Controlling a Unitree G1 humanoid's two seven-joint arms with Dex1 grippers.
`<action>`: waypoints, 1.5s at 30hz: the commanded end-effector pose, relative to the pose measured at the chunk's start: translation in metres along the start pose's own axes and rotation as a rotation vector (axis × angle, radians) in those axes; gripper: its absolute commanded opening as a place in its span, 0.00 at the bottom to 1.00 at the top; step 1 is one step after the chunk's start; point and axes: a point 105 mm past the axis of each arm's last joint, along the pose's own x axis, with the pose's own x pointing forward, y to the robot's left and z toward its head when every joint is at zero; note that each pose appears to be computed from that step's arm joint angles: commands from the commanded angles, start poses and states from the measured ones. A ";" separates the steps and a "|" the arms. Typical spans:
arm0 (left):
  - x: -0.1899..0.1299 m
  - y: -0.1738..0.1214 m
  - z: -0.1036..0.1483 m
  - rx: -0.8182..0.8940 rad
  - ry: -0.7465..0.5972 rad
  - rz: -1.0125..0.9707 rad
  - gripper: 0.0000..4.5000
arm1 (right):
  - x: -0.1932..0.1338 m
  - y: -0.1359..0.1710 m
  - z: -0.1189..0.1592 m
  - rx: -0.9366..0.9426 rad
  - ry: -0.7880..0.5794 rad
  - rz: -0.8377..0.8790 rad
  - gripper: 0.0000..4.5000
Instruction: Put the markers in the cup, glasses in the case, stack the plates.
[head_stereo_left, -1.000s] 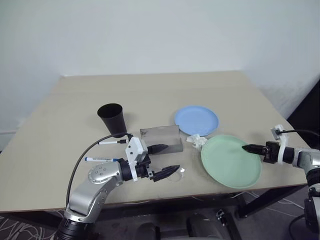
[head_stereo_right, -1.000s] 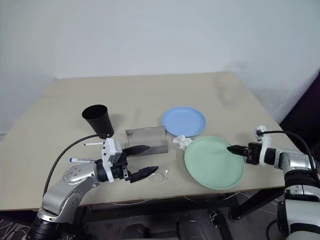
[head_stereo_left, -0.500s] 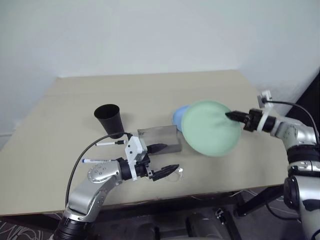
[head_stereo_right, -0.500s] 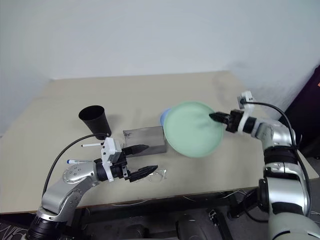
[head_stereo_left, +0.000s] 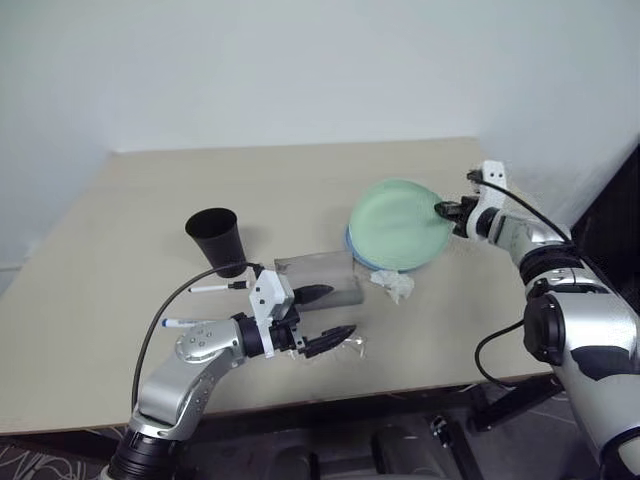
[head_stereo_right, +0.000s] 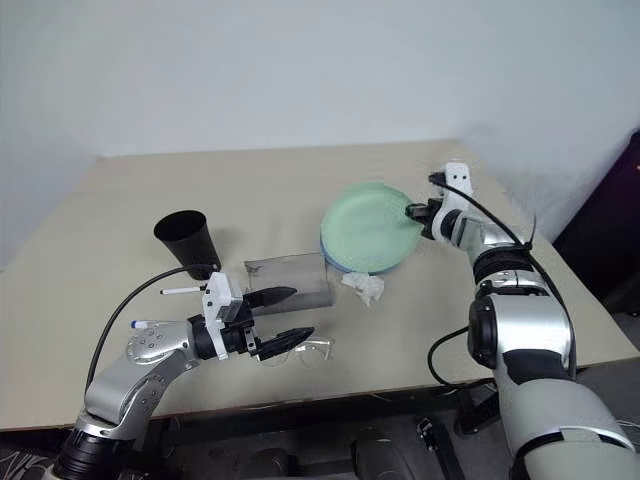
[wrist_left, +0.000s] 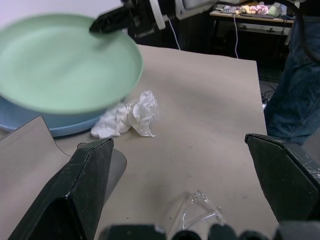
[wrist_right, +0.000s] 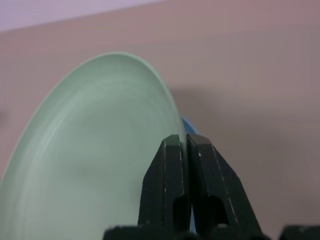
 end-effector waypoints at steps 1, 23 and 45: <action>-0.001 -0.001 0.012 0.051 -0.035 0.010 1.00 | -0.001 0.004 0.041 -0.006 -0.144 -0.030 0.01; -0.019 0.028 0.013 0.096 -0.004 0.112 1.00 | -0.048 0.040 0.013 -0.435 -0.048 0.569 0.63; -0.019 0.036 0.005 0.101 0.013 0.115 1.00 | -0.054 0.071 -0.089 -0.549 0.203 0.634 0.63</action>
